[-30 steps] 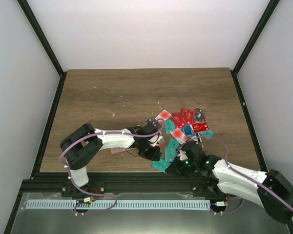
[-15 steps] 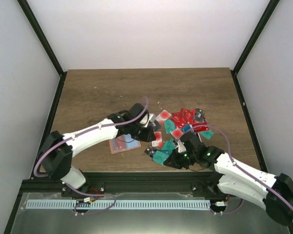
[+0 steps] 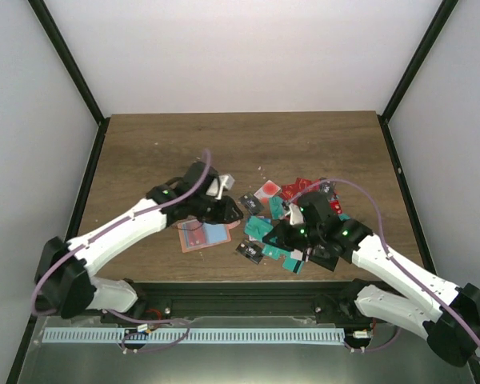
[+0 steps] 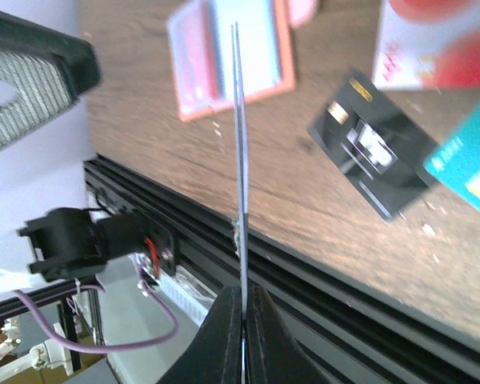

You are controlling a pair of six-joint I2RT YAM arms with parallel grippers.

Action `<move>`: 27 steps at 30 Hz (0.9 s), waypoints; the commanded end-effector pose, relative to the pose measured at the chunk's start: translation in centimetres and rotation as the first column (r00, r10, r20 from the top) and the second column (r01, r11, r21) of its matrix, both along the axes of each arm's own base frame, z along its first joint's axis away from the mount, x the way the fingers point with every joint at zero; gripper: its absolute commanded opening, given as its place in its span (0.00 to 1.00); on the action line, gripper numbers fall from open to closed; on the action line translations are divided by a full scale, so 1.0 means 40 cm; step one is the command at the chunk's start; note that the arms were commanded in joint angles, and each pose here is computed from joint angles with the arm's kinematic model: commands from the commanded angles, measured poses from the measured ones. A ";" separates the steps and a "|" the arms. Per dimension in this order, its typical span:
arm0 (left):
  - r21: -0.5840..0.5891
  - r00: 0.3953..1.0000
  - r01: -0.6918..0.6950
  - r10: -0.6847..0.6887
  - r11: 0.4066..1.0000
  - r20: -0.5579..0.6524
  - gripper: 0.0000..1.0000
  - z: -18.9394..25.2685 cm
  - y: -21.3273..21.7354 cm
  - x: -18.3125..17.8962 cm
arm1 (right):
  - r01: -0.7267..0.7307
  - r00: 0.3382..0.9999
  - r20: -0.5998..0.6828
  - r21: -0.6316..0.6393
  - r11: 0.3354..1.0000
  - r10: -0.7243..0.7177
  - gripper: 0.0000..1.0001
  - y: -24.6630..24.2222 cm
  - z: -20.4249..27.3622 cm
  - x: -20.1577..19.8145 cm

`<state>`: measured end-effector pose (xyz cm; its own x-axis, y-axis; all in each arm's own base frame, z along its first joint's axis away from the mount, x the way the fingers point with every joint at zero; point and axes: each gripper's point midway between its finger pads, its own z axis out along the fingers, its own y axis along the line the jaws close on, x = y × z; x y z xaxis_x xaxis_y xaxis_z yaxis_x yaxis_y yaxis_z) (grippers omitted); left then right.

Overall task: Put the credit cards into the card holder
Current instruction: Pick up the credit card from the center of the board.

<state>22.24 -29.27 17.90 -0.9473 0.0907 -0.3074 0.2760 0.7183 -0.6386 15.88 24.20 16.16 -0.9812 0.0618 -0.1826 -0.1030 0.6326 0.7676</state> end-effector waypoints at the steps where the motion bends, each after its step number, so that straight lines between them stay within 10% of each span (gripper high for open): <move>1: -0.239 0.989 -0.142 0.149 0.961 0.012 0.34 0.112 0.065 0.046 | -0.028 0.978 0.210 0.144 0.989 -0.002 0.01 0.040 0.150 0.074; 17: -0.546 0.988 0.071 0.015 0.835 0.151 0.43 0.204 0.066 0.049 | -0.308 0.911 0.377 0.348 0.885 0.168 0.01 0.095 0.293 0.018; 27: -0.622 0.985 0.125 -0.021 0.773 0.171 0.14 0.236 0.060 0.021 | -0.305 0.912 0.375 0.348 0.887 0.167 0.01 0.090 0.288 0.025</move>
<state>24.03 -26.68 25.09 -0.9059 -0.1136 -0.4079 0.3718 0.2473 -0.8948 16.79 27.77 26.04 -0.8933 -0.0299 -0.4485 -0.4405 0.2578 0.8600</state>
